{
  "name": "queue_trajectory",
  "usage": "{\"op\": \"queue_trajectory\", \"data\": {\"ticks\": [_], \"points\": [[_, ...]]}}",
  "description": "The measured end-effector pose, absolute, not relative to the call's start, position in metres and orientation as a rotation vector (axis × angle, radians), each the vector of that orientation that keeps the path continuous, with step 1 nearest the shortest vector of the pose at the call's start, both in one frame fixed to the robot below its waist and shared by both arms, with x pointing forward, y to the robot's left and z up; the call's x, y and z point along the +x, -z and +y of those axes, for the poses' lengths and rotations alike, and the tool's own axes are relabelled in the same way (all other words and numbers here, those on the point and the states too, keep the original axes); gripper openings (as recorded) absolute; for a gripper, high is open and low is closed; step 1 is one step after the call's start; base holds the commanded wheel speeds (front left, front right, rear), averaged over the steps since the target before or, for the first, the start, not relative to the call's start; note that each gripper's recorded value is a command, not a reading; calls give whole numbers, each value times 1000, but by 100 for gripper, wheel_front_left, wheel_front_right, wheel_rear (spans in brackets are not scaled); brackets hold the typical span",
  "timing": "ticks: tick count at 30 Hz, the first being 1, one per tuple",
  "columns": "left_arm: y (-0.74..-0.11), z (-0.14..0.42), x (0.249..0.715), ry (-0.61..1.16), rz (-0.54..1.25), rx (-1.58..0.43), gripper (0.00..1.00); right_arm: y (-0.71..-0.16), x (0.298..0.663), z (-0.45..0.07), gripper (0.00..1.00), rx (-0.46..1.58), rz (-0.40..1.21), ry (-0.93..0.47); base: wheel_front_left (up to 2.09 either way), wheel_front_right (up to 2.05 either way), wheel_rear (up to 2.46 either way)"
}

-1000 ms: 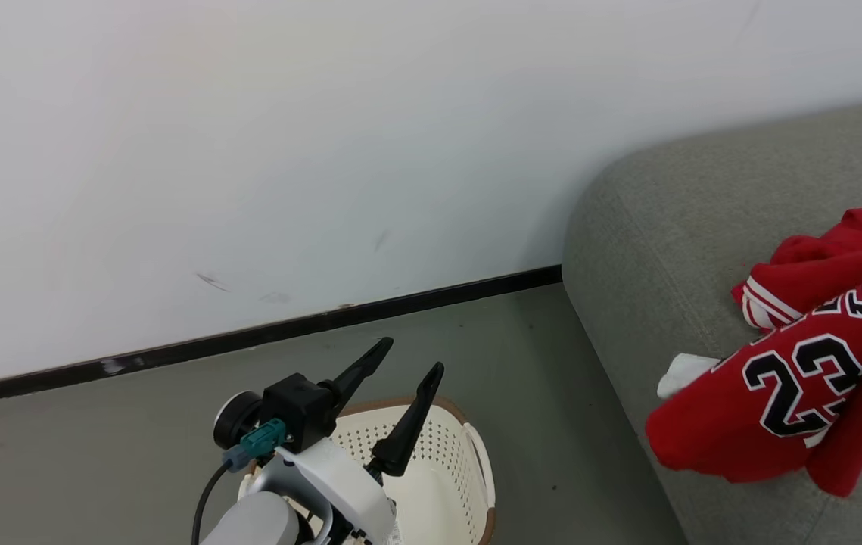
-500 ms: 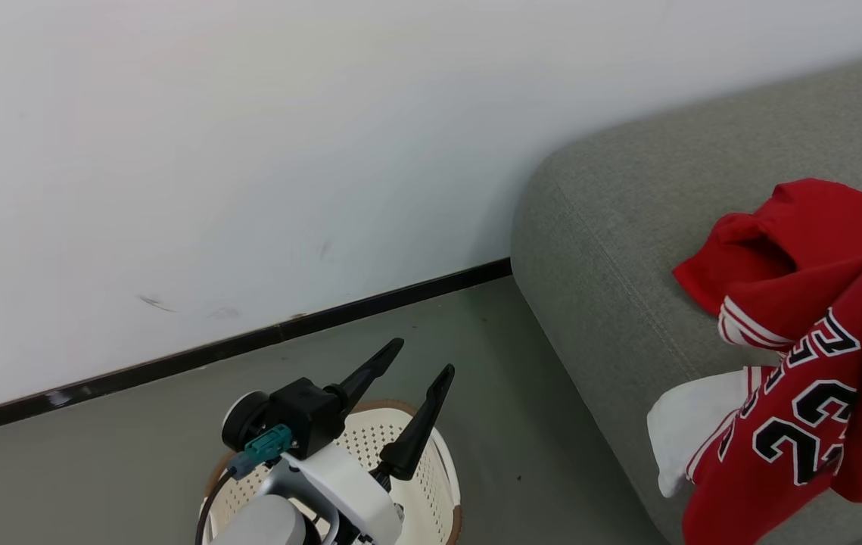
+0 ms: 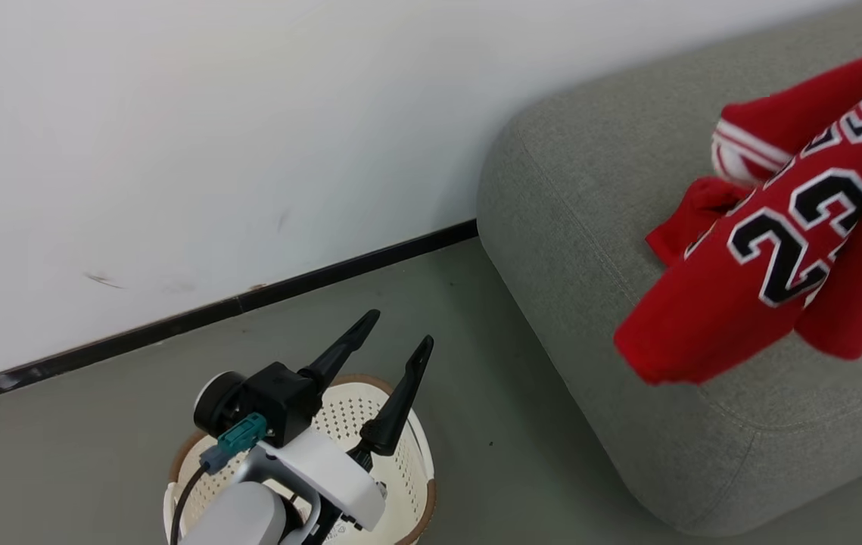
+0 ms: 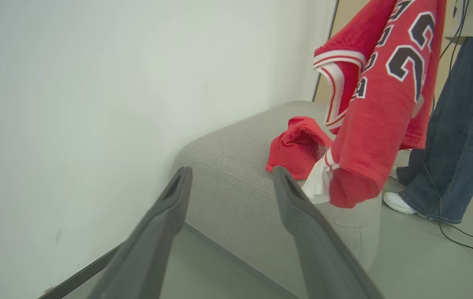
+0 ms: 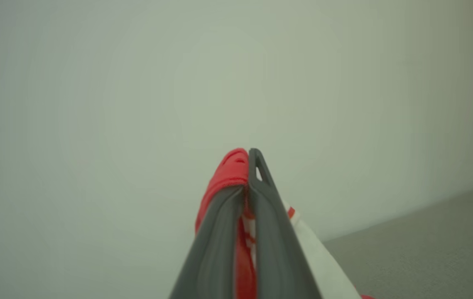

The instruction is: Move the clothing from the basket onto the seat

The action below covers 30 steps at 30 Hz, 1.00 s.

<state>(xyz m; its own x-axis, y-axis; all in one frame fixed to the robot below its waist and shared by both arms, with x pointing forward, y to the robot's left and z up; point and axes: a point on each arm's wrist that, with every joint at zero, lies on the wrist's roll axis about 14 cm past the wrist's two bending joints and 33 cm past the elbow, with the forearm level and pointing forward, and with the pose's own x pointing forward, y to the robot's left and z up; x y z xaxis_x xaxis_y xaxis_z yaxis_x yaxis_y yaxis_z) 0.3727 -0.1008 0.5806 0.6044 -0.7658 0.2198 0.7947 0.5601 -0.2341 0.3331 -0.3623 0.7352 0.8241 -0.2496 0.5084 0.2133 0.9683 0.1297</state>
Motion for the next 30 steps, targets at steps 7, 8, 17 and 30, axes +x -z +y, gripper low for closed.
{"op": "queue_trajectory", "data": {"ticks": [7,8,17,30], "points": [[-570,-93,391,887,-79,-306,100,-787,338,-415,0,51,-594,373,0,0,0],[-568,-92,394,882,-78,-303,100,-791,339,-422,0,36,-587,391,0,0,0],[-558,-85,410,863,-62,-297,100,-825,345,-460,0,-60,-563,503,0,0,0],[-546,-76,432,850,-48,-274,100,-847,358,-500,0,-162,-550,645,0,0,0]]}}
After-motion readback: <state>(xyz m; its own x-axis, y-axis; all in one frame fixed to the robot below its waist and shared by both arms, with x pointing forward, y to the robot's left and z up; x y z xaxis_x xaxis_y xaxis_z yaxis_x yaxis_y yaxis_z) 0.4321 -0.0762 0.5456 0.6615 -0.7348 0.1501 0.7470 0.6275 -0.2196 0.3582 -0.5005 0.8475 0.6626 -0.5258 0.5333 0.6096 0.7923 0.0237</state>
